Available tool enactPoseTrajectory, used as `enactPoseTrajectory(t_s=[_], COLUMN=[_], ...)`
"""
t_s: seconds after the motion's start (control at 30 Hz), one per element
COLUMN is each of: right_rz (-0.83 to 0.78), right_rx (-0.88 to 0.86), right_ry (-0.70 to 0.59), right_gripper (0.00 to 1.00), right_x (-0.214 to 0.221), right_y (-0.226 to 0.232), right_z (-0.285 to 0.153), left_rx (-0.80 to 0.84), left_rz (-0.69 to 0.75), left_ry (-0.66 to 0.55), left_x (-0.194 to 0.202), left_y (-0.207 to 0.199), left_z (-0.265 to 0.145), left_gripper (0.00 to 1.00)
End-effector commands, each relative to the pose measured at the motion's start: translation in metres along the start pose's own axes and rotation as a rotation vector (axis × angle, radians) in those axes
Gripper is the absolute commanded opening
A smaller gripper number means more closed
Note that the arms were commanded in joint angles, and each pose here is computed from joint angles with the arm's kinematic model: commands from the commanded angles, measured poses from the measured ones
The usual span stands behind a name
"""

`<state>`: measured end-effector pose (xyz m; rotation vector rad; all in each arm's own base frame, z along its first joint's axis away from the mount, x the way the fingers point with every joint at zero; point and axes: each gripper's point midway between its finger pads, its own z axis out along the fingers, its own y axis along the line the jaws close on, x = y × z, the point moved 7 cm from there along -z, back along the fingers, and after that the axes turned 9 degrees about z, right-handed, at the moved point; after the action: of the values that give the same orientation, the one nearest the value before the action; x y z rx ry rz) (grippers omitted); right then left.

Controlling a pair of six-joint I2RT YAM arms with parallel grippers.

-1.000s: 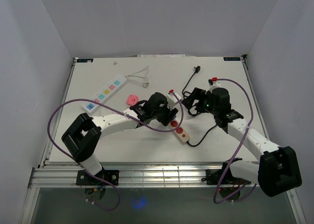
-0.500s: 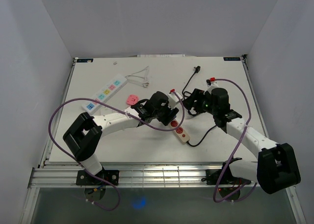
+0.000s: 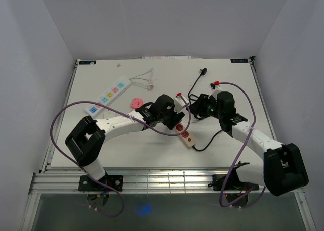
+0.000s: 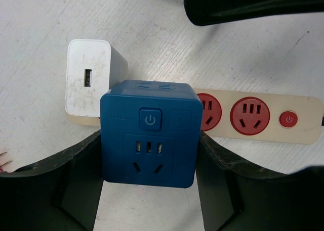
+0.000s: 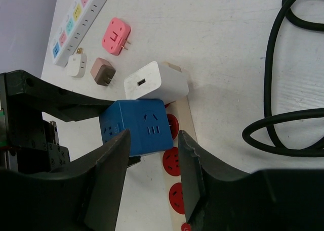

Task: Insert the plug
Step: Insert the plug into the socket.

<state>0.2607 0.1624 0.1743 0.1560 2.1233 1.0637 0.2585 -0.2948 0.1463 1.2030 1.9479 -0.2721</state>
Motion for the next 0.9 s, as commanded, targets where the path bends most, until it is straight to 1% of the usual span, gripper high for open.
enactPoseTrajectory(t_s=[0.0,0.03,0.1,0.13,0.2,0.23,0.3,0.33,0.43,0.7,0.87], right_rz=[-0.014,-0.013,-0.007,-0.006,0.013,0.013,0.034,0.030,0.053,0.073,0.099], right_rx=[-0.060,-0.065,-0.079,-0.095,-0.123,-0.147,-0.186,-0.213,-0.269,-0.315,-0.313], right_ry=[-0.007,-0.008,0.007,0.008,0.042,0.046,0.090,0.088,0.125,0.175,0.217], right_gripper=[0.48,0.47,0.41,0.36,0.30,0.25,0.21,0.18,0.13,0.08,0.08], right_x=[-0.002,-0.002,0.001,0.001,0.007,0.007,0.012,0.011,0.017,0.021,0.025], right_y=[0.004,0.005,0.004,0.006,0.005,0.007,0.009,0.012,0.014,0.016,0.012], right_z=[0.001,0.001,0.002,0.003,0.004,0.006,0.008,0.009,0.009,0.013,0.018], left_rx=[-0.066,-0.066,-0.058,-0.054,-0.049,-0.048,-0.056,-0.056,-0.057,-0.049,-0.039], left_rz=[0.029,0.030,0.033,0.034,0.037,0.038,0.038,0.037,0.037,0.029,0.024], left_ry=[0.014,0.014,0.009,0.011,0.012,0.011,0.012,0.015,0.017,0.011,0.004], left_x=[-0.004,-0.004,-0.007,-0.006,-0.006,-0.006,-0.007,-0.006,-0.007,-0.009,-0.012], left_y=[0.013,0.013,0.013,0.012,0.012,0.011,0.013,0.013,0.013,0.012,0.011], left_z=[-0.003,-0.002,-0.001,-0.001,0.000,0.000,0.000,0.000,0.001,0.002,0.003], left_gripper=[0.00,0.00,0.00,0.00,0.00,0.00,0.00,0.00,0.00,0.00,0.00])
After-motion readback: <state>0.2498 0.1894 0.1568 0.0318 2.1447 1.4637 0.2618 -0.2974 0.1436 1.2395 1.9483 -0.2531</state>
